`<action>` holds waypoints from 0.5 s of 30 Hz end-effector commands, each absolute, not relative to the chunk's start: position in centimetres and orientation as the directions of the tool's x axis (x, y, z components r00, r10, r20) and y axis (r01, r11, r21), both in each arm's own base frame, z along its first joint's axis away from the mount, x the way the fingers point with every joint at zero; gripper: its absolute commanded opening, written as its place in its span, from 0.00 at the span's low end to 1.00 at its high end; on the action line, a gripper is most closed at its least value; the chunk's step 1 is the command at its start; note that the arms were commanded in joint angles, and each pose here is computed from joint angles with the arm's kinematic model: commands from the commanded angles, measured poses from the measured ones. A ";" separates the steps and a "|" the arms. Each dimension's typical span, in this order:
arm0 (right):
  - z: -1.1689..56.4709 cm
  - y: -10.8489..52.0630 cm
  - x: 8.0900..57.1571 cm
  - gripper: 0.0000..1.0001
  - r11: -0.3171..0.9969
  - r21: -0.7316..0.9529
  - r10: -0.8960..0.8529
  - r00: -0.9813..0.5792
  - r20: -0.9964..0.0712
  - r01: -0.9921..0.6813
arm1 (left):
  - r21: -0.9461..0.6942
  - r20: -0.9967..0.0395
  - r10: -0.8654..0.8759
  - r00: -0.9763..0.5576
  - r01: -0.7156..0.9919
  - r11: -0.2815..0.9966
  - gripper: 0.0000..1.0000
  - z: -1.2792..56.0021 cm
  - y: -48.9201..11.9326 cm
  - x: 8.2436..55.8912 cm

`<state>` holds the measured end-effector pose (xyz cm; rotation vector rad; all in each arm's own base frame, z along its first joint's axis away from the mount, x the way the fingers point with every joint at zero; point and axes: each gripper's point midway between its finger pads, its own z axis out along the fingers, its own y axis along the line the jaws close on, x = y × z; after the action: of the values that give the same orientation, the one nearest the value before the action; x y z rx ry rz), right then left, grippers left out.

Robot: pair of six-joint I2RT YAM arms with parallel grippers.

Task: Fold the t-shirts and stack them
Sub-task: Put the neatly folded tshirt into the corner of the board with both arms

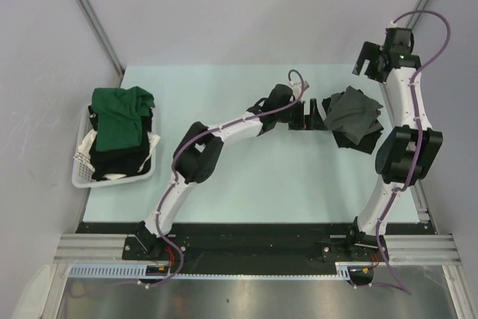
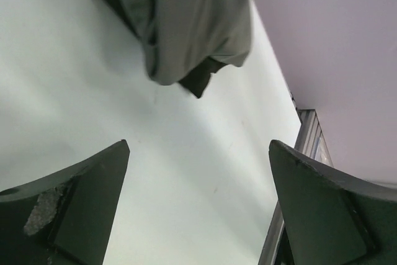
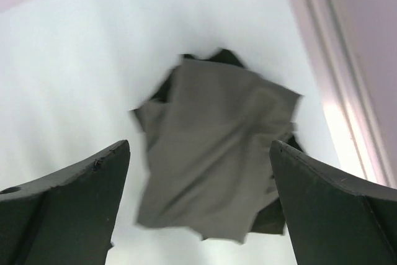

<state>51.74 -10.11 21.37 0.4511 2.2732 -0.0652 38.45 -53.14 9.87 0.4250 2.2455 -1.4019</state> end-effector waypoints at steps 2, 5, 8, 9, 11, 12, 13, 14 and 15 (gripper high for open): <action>26.7 -3.7 50.0 1.00 0.967 0.147 0.239 -0.549 -0.801 0.206 | -0.640 -0.739 -0.038 -0.673 0.682 0.354 1.00 22.7 -51.3 38.5; 25.3 -0.5 47.8 1.00 0.979 0.128 0.200 -0.620 -0.759 0.160 | -0.567 -0.785 -0.033 -0.618 0.697 0.439 1.00 24.6 -48.7 38.0; 23.2 2.7 45.5 1.00 0.986 0.099 0.163 -0.702 -0.693 0.131 | -0.426 -0.865 -0.029 -0.501 0.703 0.569 1.00 27.8 -43.8 37.3; 22.7 3.3 44.9 1.00 0.989 0.084 0.148 -0.717 -0.682 0.124 | -0.370 -0.865 0.027 -0.500 0.674 0.639 1.00 25.0 -41.7 37.1; 22.3 5.7 43.1 1.00 0.995 0.056 0.099 -0.738 -0.668 0.083 | -0.288 -0.899 0.007 -0.439 0.601 0.746 1.00 26.5 -37.5 37.5; 22.5 6.5 42.5 1.00 0.997 0.048 0.080 -0.736 -0.673 0.065 | -0.272 -0.882 0.034 -0.470 0.566 0.778 1.00 24.1 -35.7 37.0; 23.5 7.9 41.8 1.00 0.998 0.052 0.061 -0.714 -0.697 0.035 | -0.268 -0.878 0.034 -0.478 0.549 0.791 0.99 23.8 -34.3 36.8; 23.2 8.7 41.0 1.00 0.999 0.051 0.047 -0.717 -0.696 0.016 | -0.244 -0.892 0.004 -0.453 0.489 0.838 1.00 24.9 -32.2 37.0; 23.6 9.4 40.7 1.00 0.999 0.051 0.035 -0.706 -0.707 -0.001 | -0.220 -0.875 0.030 -0.483 0.452 0.865 0.99 23.3 -30.5 36.3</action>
<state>43.72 7.02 20.00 0.0784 2.4338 0.0539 35.19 -38.74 26.44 0.4699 1.9410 -0.8942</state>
